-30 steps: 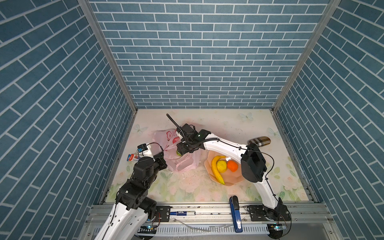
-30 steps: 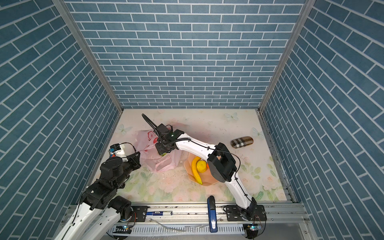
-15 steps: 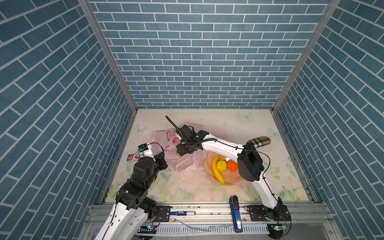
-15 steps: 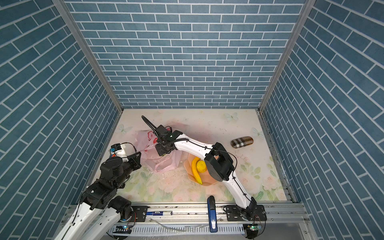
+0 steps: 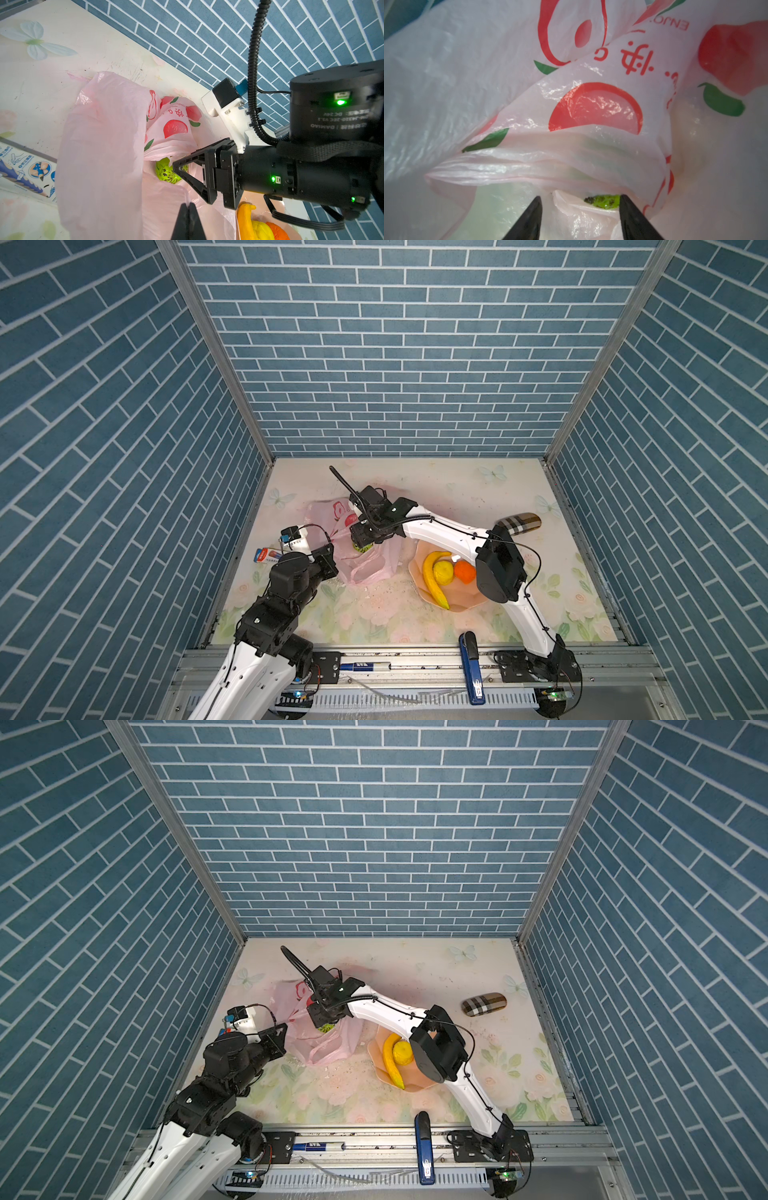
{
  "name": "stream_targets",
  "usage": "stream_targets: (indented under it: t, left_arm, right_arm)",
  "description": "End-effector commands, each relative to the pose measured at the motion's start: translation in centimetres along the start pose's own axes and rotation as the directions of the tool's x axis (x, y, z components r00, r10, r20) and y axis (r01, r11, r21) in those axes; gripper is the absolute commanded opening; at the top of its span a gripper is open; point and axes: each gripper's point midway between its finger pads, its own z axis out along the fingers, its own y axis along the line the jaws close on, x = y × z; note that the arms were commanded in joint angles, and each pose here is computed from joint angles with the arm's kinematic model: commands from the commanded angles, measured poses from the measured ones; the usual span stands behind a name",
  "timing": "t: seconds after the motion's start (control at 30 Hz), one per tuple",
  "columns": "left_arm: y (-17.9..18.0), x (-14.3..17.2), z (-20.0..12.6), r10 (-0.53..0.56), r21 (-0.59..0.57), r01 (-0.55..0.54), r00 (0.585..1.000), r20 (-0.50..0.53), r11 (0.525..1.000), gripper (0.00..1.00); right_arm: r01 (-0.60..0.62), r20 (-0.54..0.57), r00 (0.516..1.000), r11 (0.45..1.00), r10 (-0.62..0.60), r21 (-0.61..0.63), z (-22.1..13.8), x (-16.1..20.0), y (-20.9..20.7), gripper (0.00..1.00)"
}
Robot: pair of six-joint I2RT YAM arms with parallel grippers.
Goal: Take fruits out of the plastic bag
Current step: Pick up the fruit from the plastic bag.
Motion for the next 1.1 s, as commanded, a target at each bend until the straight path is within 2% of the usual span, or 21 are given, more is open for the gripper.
stream_targets:
  t: [0.0, 0.7, 1.0, 1.07]
  left_arm:
    - [0.0, 0.3, 0.3, -0.013, 0.012, 0.013, 1.0, -0.001, 1.0, 0.0]
    - [0.5, 1.0, 0.4, -0.019, 0.003, 0.019, 1.0, -0.013, 1.0, 0.0]
    - [1.0, 1.4, 0.3, -0.022, -0.01, 0.022, 1.0, -0.02, 1.0, 0.0]
    - [1.2, 1.5, 0.3, -0.021, -0.014, 0.021, 1.0, -0.02, 1.0, 0.0]
  right_arm:
    - [0.016, -0.016, 1.0, 1.0, -0.016, 0.002, 0.6, 0.1, 0.2, 0.6]
    - [0.026, -0.052, 0.998, 0.999, -0.025, 0.03, 3.7, 0.5, -0.8, 0.64]
    - [0.01, -0.02, 1.0, 1.0, -0.01, -0.013, 4.7, -0.5, 0.0, 0.65]
    - [0.007, -0.012, 1.0, 0.998, -0.007, -0.058, 4.5, -0.7, 0.8, 0.66]
